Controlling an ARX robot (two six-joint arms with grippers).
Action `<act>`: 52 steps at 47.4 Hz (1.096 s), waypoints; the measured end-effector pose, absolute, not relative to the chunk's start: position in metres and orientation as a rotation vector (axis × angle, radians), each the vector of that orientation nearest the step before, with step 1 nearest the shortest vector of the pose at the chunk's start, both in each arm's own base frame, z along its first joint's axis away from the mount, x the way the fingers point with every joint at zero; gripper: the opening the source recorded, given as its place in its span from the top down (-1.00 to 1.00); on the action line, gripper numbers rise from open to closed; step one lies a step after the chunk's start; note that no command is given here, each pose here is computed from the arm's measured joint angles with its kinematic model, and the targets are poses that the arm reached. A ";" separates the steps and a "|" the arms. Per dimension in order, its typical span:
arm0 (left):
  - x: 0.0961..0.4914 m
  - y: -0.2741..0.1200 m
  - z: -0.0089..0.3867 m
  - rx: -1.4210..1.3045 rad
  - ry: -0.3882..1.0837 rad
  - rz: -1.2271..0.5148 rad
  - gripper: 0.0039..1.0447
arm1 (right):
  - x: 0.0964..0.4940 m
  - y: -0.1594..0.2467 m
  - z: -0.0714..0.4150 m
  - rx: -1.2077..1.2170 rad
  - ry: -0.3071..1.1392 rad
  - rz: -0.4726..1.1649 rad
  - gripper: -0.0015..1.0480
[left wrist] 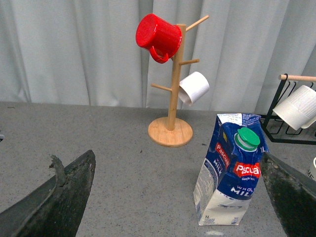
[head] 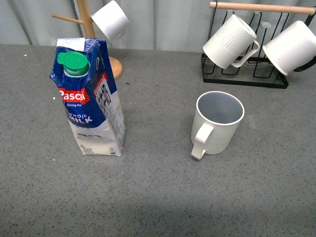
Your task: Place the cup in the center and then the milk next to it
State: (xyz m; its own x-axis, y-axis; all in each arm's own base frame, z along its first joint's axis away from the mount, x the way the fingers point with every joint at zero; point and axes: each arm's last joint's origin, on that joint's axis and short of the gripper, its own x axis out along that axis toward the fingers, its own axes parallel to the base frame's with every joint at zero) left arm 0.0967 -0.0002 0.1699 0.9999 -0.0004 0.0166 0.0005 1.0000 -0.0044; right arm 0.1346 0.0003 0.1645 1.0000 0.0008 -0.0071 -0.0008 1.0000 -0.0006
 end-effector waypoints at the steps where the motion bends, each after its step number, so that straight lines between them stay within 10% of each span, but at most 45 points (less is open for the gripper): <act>1: 0.097 0.000 0.170 -0.004 -0.017 0.000 -0.88 | 0.134 0.000 0.165 -0.001 0.006 0.001 0.98; 52: 0.097 0.000 0.170 -0.004 -0.017 0.000 -0.88 | 0.103 0.000 0.165 -0.001 0.018 0.001 0.98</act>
State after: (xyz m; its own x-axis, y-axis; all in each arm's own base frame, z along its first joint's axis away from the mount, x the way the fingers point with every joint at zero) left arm 0.0967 -0.0002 0.1699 0.9999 -0.0004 0.0166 0.0005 1.0000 -0.0044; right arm 0.1033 0.0002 0.1647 0.9998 0.0011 -0.0177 -0.0012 1.0000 -0.0006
